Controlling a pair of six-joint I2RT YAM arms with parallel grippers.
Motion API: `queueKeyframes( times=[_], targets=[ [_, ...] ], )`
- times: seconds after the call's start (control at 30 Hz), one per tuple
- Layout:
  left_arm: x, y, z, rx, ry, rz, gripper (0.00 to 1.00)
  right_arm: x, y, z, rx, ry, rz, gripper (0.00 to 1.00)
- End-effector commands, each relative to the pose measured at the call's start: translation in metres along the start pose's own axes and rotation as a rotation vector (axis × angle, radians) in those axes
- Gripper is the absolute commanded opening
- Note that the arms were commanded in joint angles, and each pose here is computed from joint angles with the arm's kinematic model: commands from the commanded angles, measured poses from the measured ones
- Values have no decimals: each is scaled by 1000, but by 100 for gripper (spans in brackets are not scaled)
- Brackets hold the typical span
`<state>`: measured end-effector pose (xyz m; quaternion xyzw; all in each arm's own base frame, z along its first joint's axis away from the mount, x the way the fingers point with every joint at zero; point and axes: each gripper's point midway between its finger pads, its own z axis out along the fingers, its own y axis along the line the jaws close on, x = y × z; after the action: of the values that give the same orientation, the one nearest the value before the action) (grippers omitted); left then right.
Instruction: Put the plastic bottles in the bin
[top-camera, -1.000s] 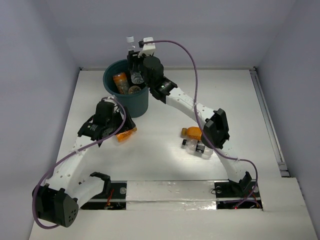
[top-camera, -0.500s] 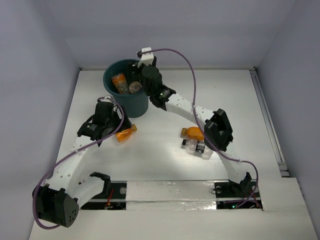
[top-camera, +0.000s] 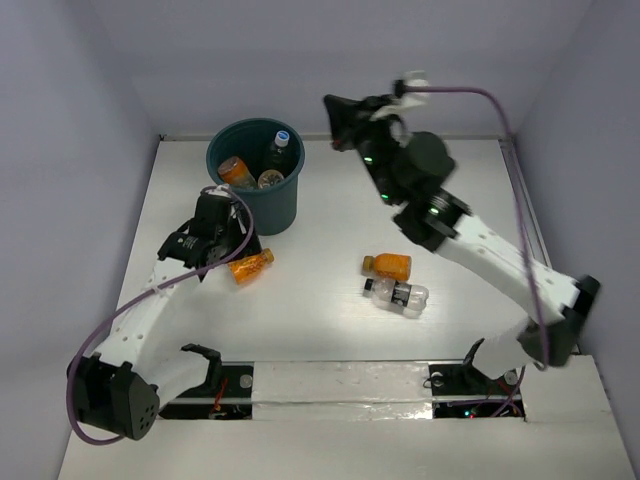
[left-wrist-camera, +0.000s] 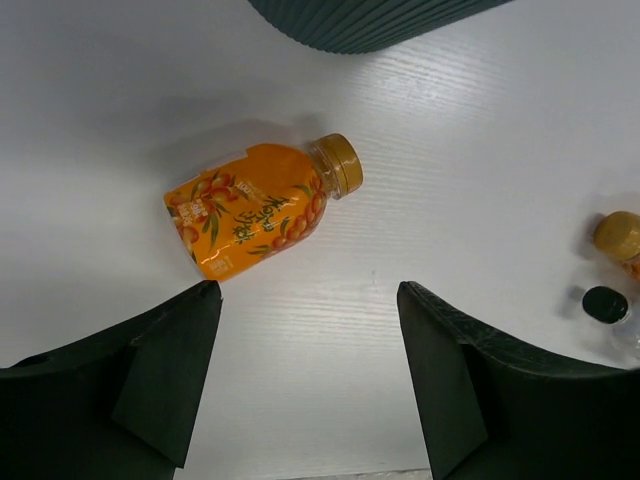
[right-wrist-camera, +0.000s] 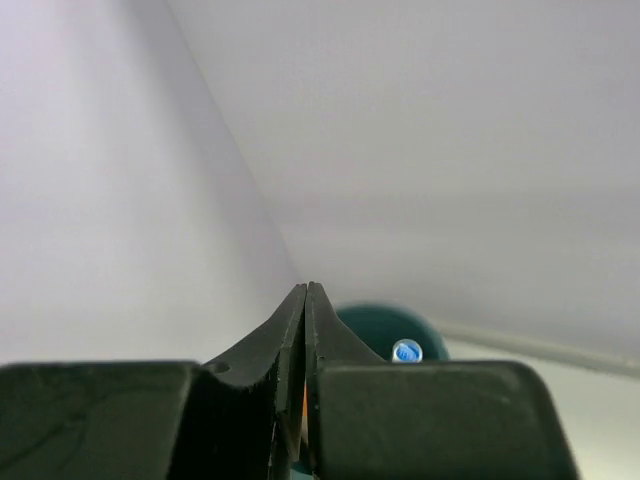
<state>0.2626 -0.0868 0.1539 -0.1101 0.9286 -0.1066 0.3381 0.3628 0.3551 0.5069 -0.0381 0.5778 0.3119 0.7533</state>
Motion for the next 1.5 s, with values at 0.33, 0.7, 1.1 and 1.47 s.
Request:
queueKeyframes(
  times=[0.33, 0.7, 1.1, 1.47],
  targets=[
    [7, 4, 12, -196, 111, 275, 76, -3, -44, -187, -102, 187, 234, 53],
    [43, 7, 53, -222, 309, 347, 85, 86, -83, -305, -59, 475, 391, 82],
    [86, 18, 72, -263, 475, 372, 87, 98, -100, -347, -1, 561, 436, 82],
    [46, -32, 18, -65, 207, 58, 82, 113, -97, -346, -2, 660, 372, 61]
  ],
)
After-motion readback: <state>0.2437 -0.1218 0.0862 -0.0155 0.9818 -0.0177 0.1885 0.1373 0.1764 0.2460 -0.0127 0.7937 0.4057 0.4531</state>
